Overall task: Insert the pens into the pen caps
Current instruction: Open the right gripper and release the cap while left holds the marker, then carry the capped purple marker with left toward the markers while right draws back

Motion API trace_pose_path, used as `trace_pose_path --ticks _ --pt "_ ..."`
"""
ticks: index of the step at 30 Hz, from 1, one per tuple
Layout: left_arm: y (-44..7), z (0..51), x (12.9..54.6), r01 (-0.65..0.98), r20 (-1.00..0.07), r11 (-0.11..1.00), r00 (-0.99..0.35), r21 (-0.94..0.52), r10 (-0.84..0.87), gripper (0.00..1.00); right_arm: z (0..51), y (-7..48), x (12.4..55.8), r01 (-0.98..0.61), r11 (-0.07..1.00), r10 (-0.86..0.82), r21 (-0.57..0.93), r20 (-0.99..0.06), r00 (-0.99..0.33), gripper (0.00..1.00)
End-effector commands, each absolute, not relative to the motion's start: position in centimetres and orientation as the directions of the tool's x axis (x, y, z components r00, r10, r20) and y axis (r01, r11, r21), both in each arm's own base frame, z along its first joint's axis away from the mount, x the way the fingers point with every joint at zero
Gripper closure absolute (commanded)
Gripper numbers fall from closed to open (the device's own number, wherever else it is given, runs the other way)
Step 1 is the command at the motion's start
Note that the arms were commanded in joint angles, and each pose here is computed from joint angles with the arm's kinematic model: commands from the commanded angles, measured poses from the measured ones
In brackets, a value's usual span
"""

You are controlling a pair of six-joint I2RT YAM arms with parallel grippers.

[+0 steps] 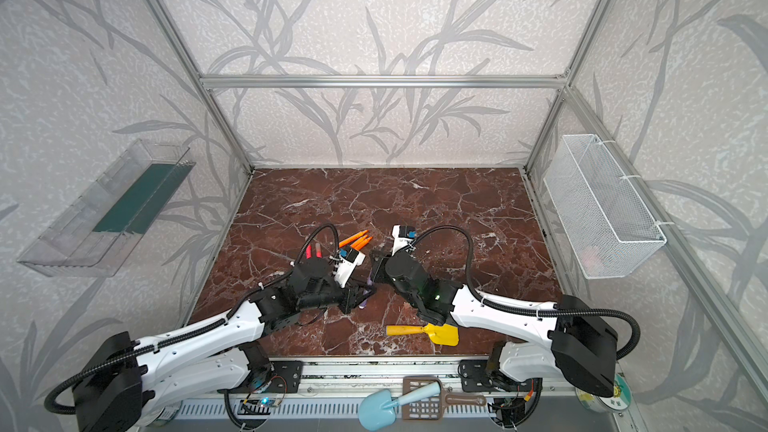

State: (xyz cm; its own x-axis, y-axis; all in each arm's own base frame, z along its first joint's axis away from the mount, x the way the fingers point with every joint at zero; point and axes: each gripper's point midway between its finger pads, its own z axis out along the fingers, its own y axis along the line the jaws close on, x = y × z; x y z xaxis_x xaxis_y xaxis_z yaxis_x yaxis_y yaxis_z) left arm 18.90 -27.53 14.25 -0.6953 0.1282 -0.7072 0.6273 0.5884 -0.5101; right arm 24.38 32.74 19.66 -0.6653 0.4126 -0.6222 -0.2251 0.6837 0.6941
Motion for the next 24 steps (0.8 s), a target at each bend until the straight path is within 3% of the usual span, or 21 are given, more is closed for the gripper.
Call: trace_pose_path --ticks 1,7,12,19,24 --pt "-24.1 17.0 25.0 0.451 -0.785 0.777 -0.613 -0.439 -0.087 1.0 17.2 34.8 20.3 -0.25 0.695 0.261 0.674 -0.561 -0.786 1.0" --pt "-25.2 18.2 24.4 0.501 -0.758 0.67 -0.636 -0.548 -0.144 1.0 17.7 36.2 19.2 -0.397 0.564 0.242 0.724 -0.604 -0.759 1.0" --pt "-24.3 18.8 25.2 0.479 -0.697 0.575 -0.674 -0.664 -0.244 1.0 17.3 35.9 18.4 -0.462 0.543 0.203 0.701 -0.643 -0.738 1.0" --pt "-23.1 18.1 25.8 0.45 -0.72 0.648 -0.657 -0.614 -0.225 1.0 14.5 35.5 17.3 -0.32 0.637 0.212 0.702 -0.558 -0.802 1.0" --pt "-21.8 17.4 26.3 0.4 -0.734 0.717 -0.641 -0.571 -0.226 1.0 13.7 37.3 15.3 -0.274 0.638 0.196 0.72 -0.496 -0.846 1.0"
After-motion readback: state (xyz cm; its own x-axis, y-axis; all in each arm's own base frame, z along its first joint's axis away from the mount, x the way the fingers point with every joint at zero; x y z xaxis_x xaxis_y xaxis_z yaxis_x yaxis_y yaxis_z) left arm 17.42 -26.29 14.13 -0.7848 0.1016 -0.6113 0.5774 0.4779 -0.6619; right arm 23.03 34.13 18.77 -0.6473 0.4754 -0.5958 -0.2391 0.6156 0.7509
